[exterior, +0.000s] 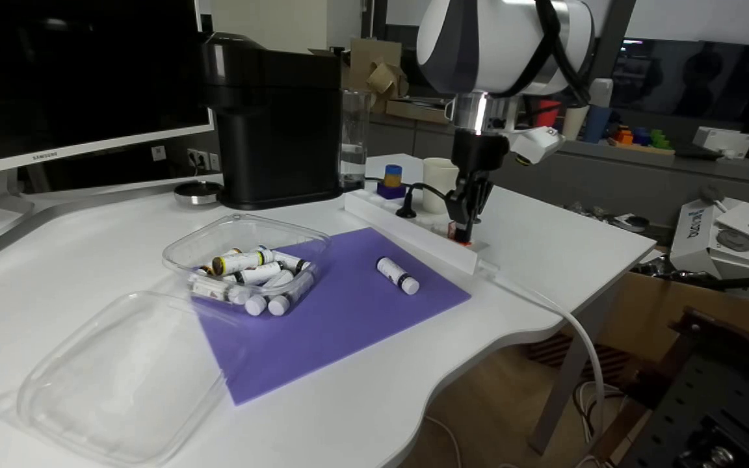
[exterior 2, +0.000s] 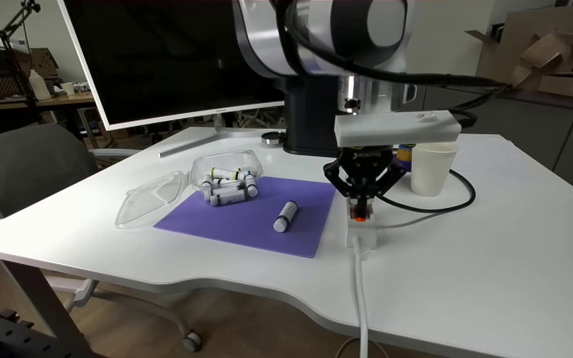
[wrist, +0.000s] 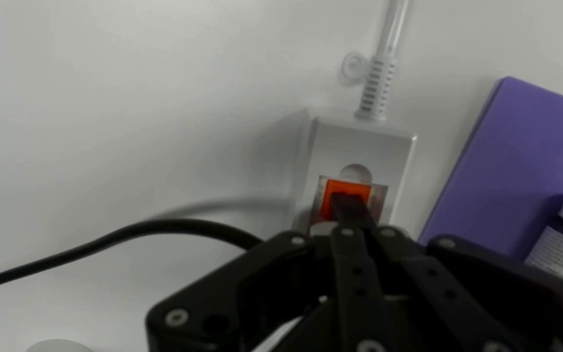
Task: Turn off the extension cable
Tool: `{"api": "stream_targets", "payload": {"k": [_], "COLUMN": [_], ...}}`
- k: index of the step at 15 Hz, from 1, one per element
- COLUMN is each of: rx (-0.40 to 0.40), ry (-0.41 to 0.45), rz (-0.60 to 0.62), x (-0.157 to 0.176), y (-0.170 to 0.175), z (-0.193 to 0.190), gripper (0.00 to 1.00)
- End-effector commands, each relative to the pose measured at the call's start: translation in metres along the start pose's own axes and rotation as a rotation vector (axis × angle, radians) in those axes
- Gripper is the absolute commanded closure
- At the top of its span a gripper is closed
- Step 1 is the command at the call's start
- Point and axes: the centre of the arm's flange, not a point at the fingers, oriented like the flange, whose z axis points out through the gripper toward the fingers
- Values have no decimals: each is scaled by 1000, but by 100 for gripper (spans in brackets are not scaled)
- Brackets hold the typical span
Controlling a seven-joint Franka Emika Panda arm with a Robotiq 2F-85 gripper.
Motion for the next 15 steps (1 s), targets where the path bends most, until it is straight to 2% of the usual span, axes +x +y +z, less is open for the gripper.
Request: {"api": "stream_targets", "payload": {"k": [1, 4, 8, 12, 15], "rx": [-14, -59, -142, -133, -103], "ry": [-2, -22, -33, -47, -49], "rz": [10, 71, 213, 317, 340], "x": [9, 10, 14, 16, 13], "y": [-1, -9, -27, -41, -48], "z": [9, 16, 26, 17, -9], "gripper": [100, 100, 100, 100, 100]}}
